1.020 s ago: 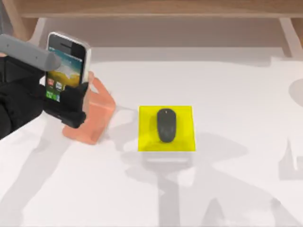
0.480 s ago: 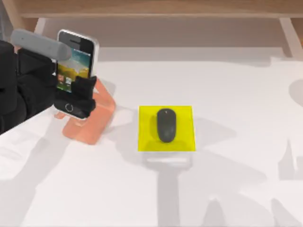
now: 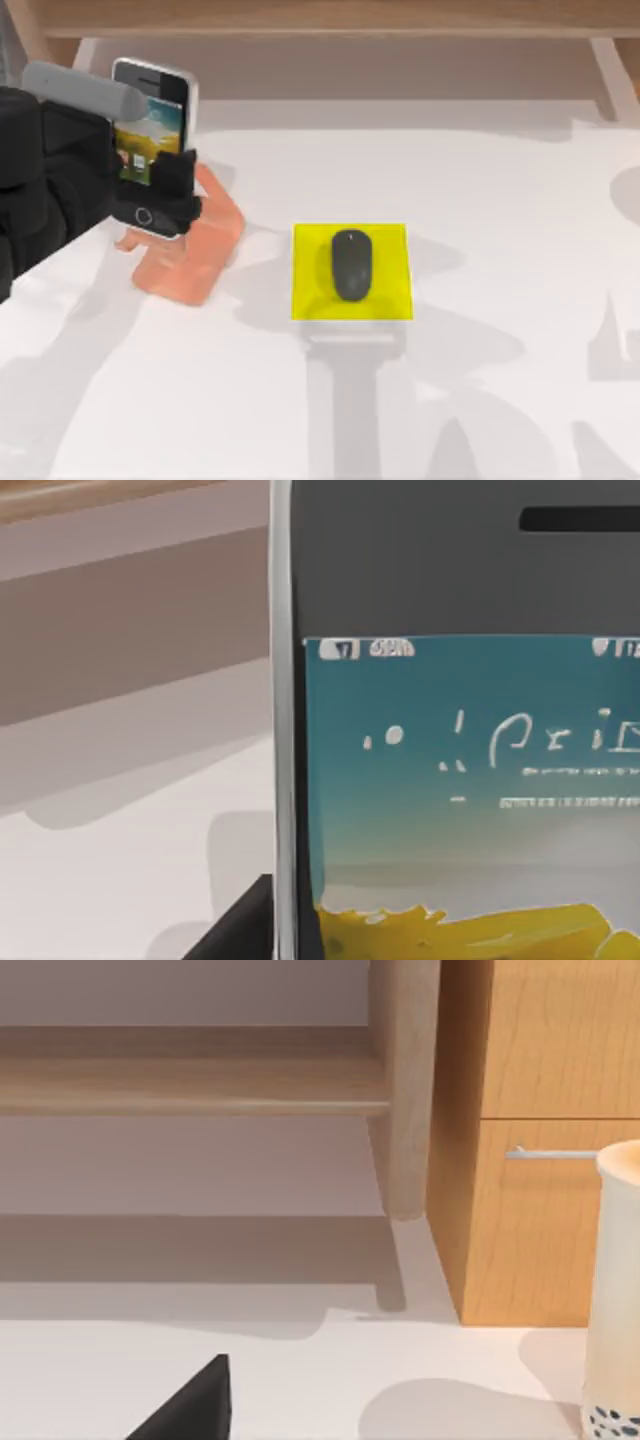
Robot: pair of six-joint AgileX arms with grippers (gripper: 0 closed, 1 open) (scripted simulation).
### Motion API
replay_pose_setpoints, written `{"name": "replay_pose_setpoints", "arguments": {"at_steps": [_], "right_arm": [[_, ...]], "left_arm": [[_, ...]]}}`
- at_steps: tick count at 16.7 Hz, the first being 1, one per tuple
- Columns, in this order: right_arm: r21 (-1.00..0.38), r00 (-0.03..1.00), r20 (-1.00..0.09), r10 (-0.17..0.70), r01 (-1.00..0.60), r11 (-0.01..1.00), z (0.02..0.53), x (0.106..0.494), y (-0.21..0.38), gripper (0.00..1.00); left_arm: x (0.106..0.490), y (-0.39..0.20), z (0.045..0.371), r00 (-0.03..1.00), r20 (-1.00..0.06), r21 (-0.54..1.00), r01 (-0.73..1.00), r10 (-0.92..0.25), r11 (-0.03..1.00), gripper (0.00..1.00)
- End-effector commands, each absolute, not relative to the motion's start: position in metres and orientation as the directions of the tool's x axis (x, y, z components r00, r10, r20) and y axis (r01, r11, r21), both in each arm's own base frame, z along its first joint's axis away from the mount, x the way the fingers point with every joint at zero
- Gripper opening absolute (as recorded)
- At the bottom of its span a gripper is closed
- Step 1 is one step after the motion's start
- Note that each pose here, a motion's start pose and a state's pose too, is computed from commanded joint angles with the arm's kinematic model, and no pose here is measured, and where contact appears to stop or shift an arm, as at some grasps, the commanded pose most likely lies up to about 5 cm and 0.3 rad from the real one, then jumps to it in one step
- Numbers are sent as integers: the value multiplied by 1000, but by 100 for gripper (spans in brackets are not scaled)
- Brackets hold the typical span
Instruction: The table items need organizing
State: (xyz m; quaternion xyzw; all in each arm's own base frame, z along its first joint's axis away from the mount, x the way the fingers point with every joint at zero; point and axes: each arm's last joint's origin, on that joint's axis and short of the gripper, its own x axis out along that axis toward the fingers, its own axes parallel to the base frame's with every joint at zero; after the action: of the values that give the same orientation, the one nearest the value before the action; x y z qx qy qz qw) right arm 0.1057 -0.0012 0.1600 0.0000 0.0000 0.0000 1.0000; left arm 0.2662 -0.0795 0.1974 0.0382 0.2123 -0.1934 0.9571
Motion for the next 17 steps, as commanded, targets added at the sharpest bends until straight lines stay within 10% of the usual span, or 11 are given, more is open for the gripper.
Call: {"name": "replay_pose_setpoints", "arguments": {"at_steps": [2, 15, 17], "right_arm": [[0, 1000, 0, 0, 0, 1000, 160, 106, -1, 100], [0, 1000, 0, 0, 0, 1000, 160, 106, -1, 100], [0, 1000, 0, 0, 0, 1000, 160, 106, -1, 100]], "left_arm": [[266, -80, 197, 835, -421, -9, 386, -354, 922, 0], [266, -80, 197, 835, -421, -9, 386, -354, 922, 98], [266, -80, 197, 835, -421, -9, 386, -354, 922, 100]]}}
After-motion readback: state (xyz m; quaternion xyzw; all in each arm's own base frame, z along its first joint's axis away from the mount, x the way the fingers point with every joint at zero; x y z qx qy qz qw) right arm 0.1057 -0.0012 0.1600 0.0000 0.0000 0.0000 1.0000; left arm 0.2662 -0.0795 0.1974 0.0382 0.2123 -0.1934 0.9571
